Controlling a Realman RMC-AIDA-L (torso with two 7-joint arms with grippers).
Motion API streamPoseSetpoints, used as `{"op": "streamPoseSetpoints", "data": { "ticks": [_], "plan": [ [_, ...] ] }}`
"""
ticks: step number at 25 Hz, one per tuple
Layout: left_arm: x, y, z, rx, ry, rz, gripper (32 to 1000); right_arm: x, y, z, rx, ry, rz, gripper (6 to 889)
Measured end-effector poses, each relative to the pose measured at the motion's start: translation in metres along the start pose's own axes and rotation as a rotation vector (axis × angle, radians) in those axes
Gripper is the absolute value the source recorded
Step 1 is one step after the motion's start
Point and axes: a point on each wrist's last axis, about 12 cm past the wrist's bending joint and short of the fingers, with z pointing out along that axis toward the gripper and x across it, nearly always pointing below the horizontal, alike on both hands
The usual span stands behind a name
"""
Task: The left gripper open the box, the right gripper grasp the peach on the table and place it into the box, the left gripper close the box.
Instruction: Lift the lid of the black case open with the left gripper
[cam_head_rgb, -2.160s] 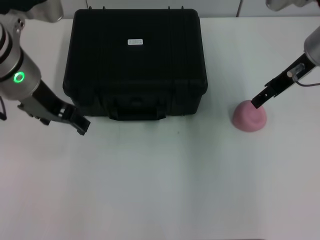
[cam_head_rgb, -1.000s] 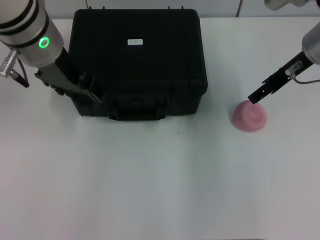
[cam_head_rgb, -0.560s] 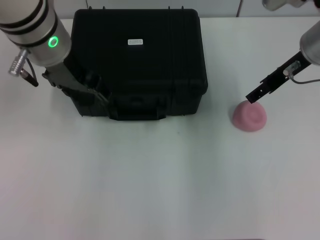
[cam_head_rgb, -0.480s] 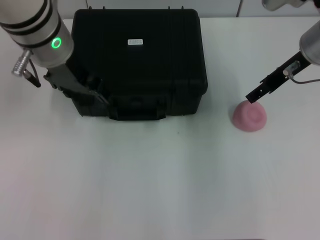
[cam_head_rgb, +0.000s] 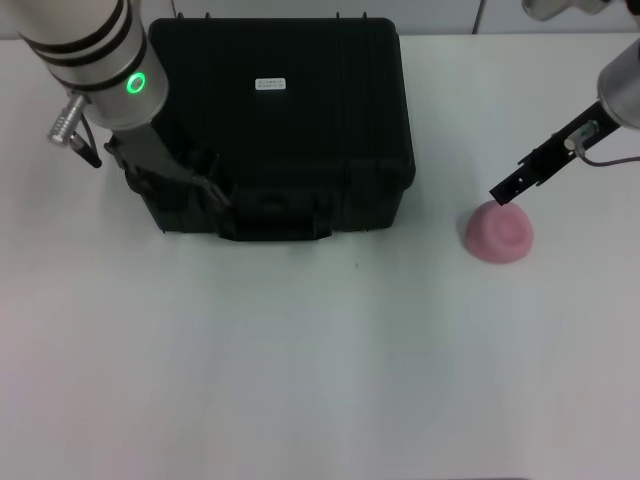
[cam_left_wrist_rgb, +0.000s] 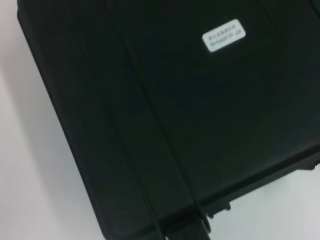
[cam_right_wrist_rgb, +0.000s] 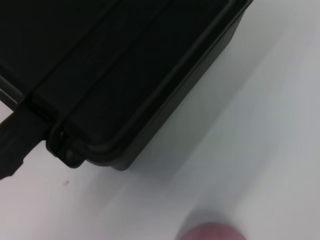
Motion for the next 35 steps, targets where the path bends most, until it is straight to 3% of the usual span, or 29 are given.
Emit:
{"op": "streamPoseSetpoints", "data": {
  "ticks": [3, 9, 21, 25, 35],
  "plan": [
    [-0.0017, 0.001, 0.004, -0.003, 0.000, -0.003, 880, -0.001, 0.000, 0.001, 0.003, -0.004, 0.000, 794],
    [-0.0035, 0.004, 0.018, -0.012, 0.033, -0.008, 880, 0.000, -0.001, 0.001, 0.001, -0.007, 0.000, 792],
    [-0.0045, 0.008, 0.026, -0.016, 0.025, -0.007, 880, -0.001, 0.000, 0.003, -0.010, -0.021, -0.002, 787],
    [-0.0031, 0.009, 0.034, -0.021, 0.036, -0.011, 880, -0.001, 0.000, 0.003, -0.009, -0.023, -0.002, 785],
    [-0.0024, 0.009, 0.037, -0.019, 0.039, 0.017, 880, -0.001, -0.001, 0.003, -0.003, -0.031, -0.001, 780]
  ]
}}
